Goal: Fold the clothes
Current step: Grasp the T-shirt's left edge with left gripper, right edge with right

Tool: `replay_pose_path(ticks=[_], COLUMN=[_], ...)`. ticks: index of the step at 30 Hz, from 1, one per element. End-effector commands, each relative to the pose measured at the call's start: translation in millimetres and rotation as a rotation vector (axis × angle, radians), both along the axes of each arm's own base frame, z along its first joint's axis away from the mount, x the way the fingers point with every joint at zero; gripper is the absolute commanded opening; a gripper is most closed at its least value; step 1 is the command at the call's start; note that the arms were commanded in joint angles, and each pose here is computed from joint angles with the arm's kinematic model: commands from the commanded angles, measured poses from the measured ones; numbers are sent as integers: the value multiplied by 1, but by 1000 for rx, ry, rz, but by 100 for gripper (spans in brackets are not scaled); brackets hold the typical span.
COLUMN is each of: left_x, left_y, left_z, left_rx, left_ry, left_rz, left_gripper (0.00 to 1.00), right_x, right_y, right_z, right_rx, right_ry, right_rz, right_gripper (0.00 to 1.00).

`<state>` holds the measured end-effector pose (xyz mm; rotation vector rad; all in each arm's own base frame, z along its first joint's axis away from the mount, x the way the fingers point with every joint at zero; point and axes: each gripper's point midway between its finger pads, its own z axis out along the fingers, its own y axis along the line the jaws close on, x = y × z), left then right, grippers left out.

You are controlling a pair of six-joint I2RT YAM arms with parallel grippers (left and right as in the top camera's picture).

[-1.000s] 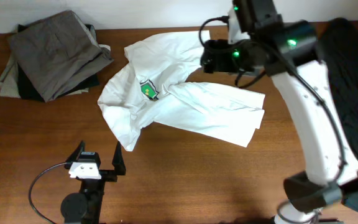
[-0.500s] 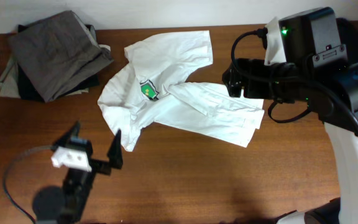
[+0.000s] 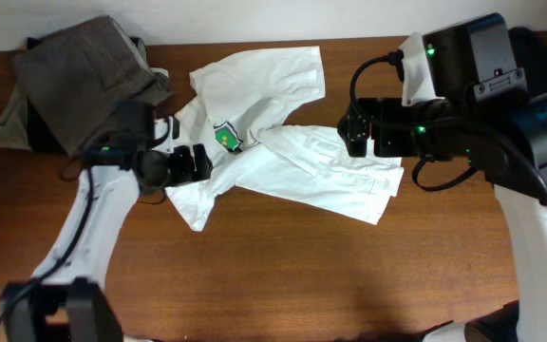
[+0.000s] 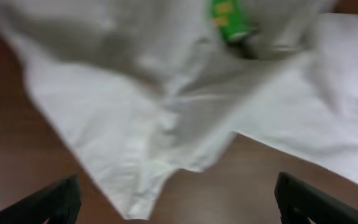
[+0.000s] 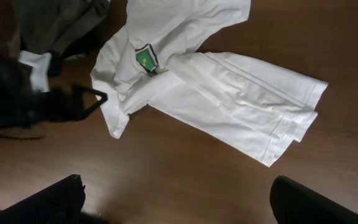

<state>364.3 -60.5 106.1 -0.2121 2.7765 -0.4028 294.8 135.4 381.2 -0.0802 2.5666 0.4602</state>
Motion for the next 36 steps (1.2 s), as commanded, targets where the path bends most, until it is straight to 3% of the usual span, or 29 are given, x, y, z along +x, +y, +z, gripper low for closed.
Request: replay_pose_path(ticks=[1,5,9,15,16,17,18,21,27,30,31,36], left_x=[14,21,30,26,26,27,28,30,29,23,19,18], left_y=[7,6,15,16,16,16,16,15,19,25,27,38], left_z=[-23,-36,-46,-75,-77,-80,-81,-84,-88,-90,-89,-44], left_rx=[62,66,83,99,100,101,100,102,125,156,168,239], left_ry=[38,44,44,115,118,120,118,116,122,144,161,186], left_rz=[171,177,302,300,300,300,300,296,303,311,312,328], left_gripper=[99,99,99,98,91,69,63,60,39,9,4,1], right_x=[6,16,28,36,36,36,36,37,36,37,38,37], right_y=[-5,-4,2,6,6,6,6,6,6,5,3,2], right_z=[-3,-18,-36,-54,-54,-54,-54,-55,-55,-55,-56,-56], right_rx=[-31,-58,-75,-88,-89,-89,-89,-89,-90,-96,-104,-110], right_ry=[-6,39,96,153,154,154,154,155,155,155,151,154], right_rz=[-13,-19,-16,-14,-14,-14,-14,-14,-14,-18,-24,-26], right_gripper=[99,99,99,99,99,99,99,99,99,99,99,99])
